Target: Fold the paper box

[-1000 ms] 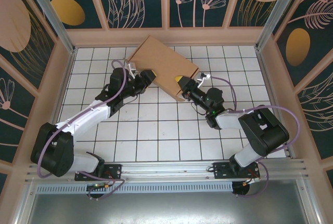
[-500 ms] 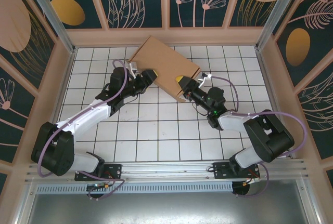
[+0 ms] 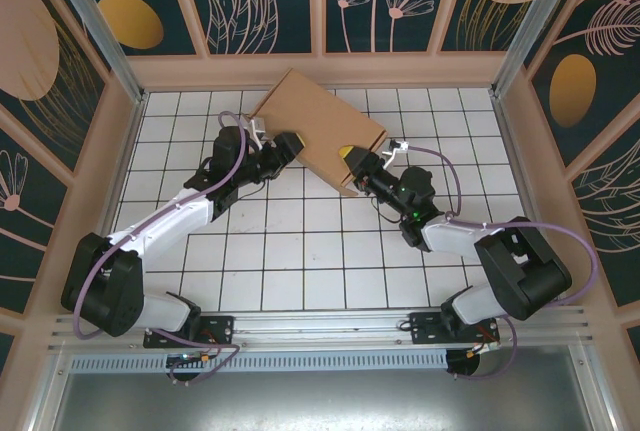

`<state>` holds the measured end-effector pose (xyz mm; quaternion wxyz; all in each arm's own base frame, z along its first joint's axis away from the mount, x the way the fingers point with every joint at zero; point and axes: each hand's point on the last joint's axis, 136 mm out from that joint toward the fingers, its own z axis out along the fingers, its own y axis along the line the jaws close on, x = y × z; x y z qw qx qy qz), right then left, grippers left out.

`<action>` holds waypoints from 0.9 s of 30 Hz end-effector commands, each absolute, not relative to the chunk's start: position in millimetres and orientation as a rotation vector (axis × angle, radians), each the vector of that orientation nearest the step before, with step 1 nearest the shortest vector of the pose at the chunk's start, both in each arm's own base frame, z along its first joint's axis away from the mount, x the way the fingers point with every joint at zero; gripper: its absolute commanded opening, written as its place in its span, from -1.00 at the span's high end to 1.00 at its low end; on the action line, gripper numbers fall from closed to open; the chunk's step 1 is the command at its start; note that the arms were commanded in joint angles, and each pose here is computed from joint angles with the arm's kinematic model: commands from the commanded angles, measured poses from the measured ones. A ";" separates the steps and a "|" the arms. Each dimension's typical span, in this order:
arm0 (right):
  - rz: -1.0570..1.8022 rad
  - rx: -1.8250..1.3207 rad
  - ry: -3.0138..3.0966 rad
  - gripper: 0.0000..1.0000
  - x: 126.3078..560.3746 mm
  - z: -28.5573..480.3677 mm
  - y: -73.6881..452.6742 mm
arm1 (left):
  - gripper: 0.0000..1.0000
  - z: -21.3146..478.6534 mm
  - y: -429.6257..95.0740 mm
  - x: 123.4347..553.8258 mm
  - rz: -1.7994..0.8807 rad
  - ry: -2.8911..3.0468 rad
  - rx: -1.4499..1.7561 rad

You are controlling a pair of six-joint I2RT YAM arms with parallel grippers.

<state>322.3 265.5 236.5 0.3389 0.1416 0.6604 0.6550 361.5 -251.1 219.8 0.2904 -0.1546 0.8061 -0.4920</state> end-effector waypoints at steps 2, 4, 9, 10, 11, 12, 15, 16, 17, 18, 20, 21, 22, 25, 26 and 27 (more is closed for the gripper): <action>2.027 -0.068 1.432 0.01 253.5 337.9 289.7 | -0.43 211.5 -237.9 379.1 -1.213 2.121 -0.455; 2.036 -0.062 1.424 0.01 252.9 338.5 289.3 | -0.45 212.8 -236.9 379.7 -1.209 2.112 -0.459; 2.047 -0.047 1.408 0.01 252.6 340.8 288.5 | -0.46 213.3 -236.2 380.3 -1.222 2.100 -0.482; 2.048 -0.045 1.405 0.01 252.1 341.0 288.6 | -0.46 212.2 -236.0 380.6 -1.231 2.095 -0.497; 2.050 -0.038 1.405 0.01 252.4 340.5 289.0 | -0.46 213.0 -236.0 380.4 -1.246 2.082 -0.508; 2.056 -0.035 1.404 0.01 252.1 340.3 289.9 | -0.44 214.4 -235.7 381.0 -1.263 2.065 -0.523; 2.107 -0.027 1.387 0.01 249.2 340.5 294.8 | -0.39 223.8 -234.1 384.2 -1.324 1.986 -0.577; 2.129 -0.020 1.382 0.01 248.5 340.2 296.8 | -0.38 229.1 -233.4 385.8 -1.347 1.953 -0.594; 2.150 -0.018 1.374 0.01 247.5 340.4 298.8 | -0.37 235.3 -232.4 387.8 -1.367 1.920 -0.608; 2.170 -0.011 1.373 0.01 247.5 339.3 301.1 | -0.36 240.9 -232.1 388.9 -1.385 1.892 -0.615; 2.221 0.005 1.365 0.02 247.5 337.9 305.2 | -0.35 256.7 -230.7 391.1 -1.426 1.814 -0.614; 2.247 0.009 1.357 0.02 247.3 337.9 306.1 | -0.34 261.7 -229.1 392.2 -1.438 1.785 -0.618; 2.275 0.011 1.349 0.02 246.7 337.4 307.8 | -0.34 266.5 -227.1 393.0 -1.443 1.755 -0.623; 2.314 0.001 1.373 0.04 245.5 334.7 316.8 | -0.32 276.6 -223.8 393.6 -1.459 1.691 -0.613; 2.317 -0.016 1.378 0.04 243.5 335.3 319.3 | -0.28 279.4 -223.2 393.1 -1.466 1.675 -0.607; 2.317 -0.022 1.383 0.04 243.3 335.0 320.3 | -0.24 279.1 -222.9 393.0 -1.469 1.671 -0.611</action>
